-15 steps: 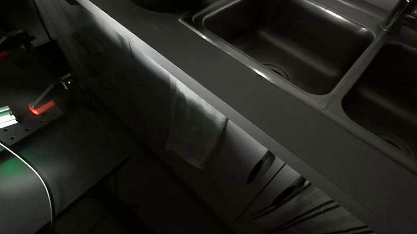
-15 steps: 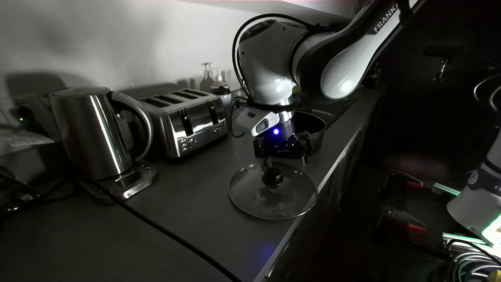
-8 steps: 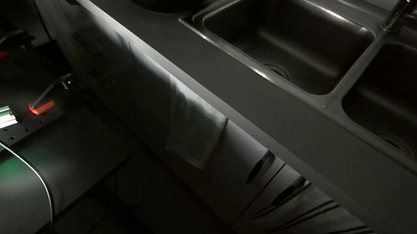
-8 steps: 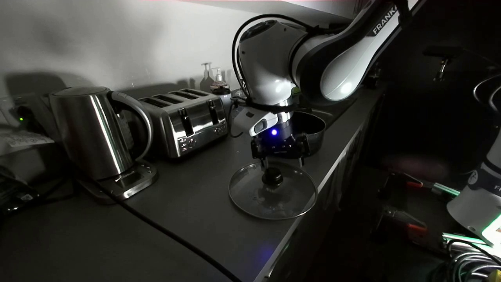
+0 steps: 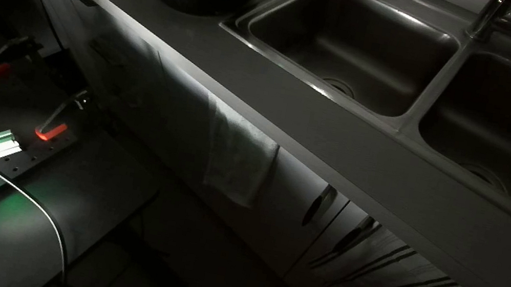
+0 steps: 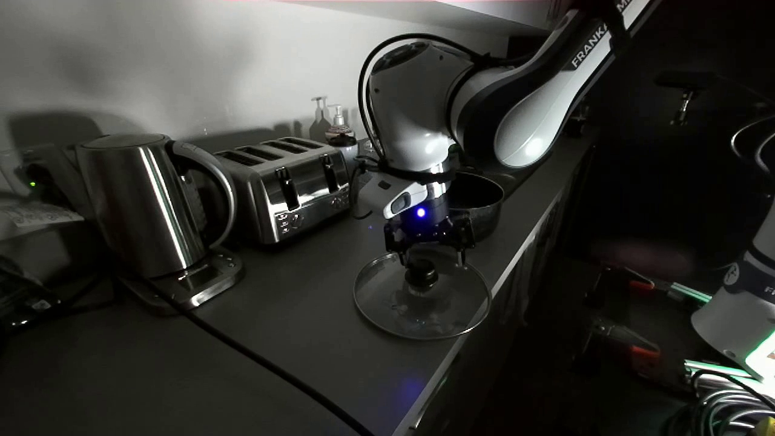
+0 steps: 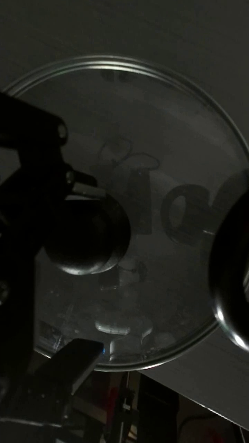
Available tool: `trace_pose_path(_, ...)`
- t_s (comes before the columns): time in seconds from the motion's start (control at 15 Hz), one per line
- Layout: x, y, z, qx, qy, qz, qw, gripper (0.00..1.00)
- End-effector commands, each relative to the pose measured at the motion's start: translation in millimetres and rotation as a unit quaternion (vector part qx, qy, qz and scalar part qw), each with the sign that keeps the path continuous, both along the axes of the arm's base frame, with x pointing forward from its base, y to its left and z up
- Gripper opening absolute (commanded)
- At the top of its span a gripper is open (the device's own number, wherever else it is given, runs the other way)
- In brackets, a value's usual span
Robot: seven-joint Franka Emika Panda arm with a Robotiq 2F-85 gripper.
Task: Put the lid on the pot
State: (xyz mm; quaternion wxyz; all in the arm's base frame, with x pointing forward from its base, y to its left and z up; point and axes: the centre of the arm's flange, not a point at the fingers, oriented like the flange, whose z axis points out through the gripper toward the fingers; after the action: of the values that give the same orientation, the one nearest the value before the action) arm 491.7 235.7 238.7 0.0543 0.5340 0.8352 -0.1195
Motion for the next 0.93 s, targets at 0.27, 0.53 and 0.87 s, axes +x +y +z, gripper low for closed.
trace_pose_path(0.27, 0.2, 1.2, -12.0, 0.008, -0.002, 0.011, 0.9999, 0.66)
trace_pose_path(0.53, 0.3, 1.5, -10.0, 0.012, -0.005, 0.012, 0.9998, 0.36)
trace_pose_path(0.87, 0.6, 2.4, -5.6, 0.019, -0.011, 0.012, 0.9997, 0.27)
